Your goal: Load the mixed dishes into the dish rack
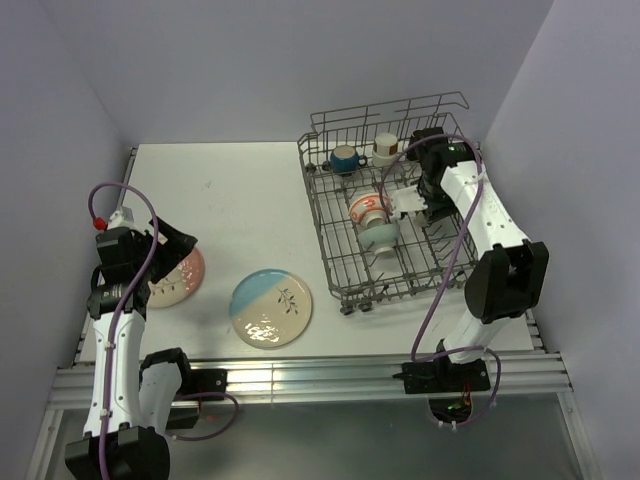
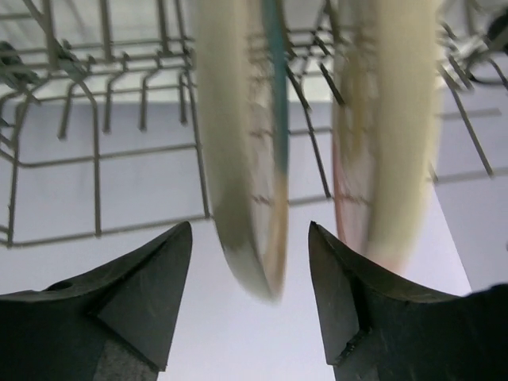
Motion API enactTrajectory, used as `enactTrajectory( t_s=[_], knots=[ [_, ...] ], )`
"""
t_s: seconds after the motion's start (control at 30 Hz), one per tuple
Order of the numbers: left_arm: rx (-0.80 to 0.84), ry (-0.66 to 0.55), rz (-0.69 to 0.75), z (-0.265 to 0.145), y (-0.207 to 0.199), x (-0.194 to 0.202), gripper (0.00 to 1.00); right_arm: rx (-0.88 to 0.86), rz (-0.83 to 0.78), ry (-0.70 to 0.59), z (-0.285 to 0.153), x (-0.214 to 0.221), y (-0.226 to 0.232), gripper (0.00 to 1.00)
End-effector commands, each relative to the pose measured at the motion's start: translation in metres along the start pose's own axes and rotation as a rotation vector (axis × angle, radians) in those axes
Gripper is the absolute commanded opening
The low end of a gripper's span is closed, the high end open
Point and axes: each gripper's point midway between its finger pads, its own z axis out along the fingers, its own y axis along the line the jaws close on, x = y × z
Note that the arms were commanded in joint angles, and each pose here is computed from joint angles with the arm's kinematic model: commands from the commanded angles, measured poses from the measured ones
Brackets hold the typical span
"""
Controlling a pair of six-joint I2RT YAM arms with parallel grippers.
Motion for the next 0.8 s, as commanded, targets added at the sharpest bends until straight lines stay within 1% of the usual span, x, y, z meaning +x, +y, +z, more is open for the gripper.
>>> enactTrajectory(
  t_s=[0.0,0.17,0.27,0.3,0.33,0.43,0.47,0.5,0.53,0.57,0.6,0.63,0.67,0.7,0.73,0.77],
  knots=[
    [0.039,-0.016,0.009,0.0,-0.008,-0.006,0.87,0.036,0.031,0.0,-0.034,0.011,0.001,0.68],
    [0.081,0.011,0.001,0.0,-0.017,-0.004,0.87,0.114,0.032,-0.038,-0.069,0.012,0.007,0.7],
    [0.159,0.072,0.016,-0.001,-0.031,0.004,0.87,0.19,0.027,-0.097,-0.098,0.004,0.006,0.7],
    [0.19,0.11,0.015,-0.001,-0.036,0.009,0.87,0.219,0.033,-0.118,-0.108,0.001,0.006,0.7],
    [0.199,0.132,0.012,-0.002,-0.037,0.012,0.86,0.264,0.049,-0.146,-0.12,-0.004,0.001,0.7],
    [0.219,0.225,-0.006,-0.004,-0.039,0.027,0.84,0.395,0.128,-0.302,-0.145,-0.03,-0.015,0.7],
    [0.217,0.241,-0.01,-0.005,-0.039,0.03,0.84,0.429,0.137,-0.363,-0.154,-0.045,-0.021,0.7],
    [0.211,0.257,-0.015,-0.005,-0.039,0.032,0.83,0.483,0.161,-0.476,-0.166,-0.065,-0.032,0.7],
    [0.191,0.284,-0.019,-0.007,-0.037,0.039,0.82,0.49,0.24,-0.568,-0.176,-0.079,-0.032,0.7],
    [0.178,0.298,-0.021,-0.008,-0.036,0.042,0.82,0.492,0.251,-0.665,-0.187,-0.102,-0.035,0.71],
    [0.167,0.304,-0.02,-0.009,-0.036,0.044,0.81,0.51,0.267,-0.829,-0.207,-0.128,-0.041,0.72],
    [0.16,0.329,-0.025,-0.011,-0.039,0.051,0.8,0.443,0.372,-0.952,-0.213,-0.15,-0.037,0.74],
    [0.12,0.337,-0.03,-0.011,-0.036,0.056,0.8,0.403,0.386,-1.062,-0.226,-0.173,-0.033,0.75],
    [0.107,0.346,-0.035,-0.012,-0.036,0.061,0.78,0.362,0.369,-1.244,-0.25,-0.2,-0.032,0.75],
    [0.104,0.378,-0.036,-0.015,-0.043,0.073,0.77,0.211,0.441,-1.333,-0.244,-0.224,-0.019,0.75],
    [0.042,0.36,-0.035,-0.014,-0.037,0.075,0.77,0.151,0.45,-1.398,-0.248,-0.24,-0.014,0.75]
  ],
)
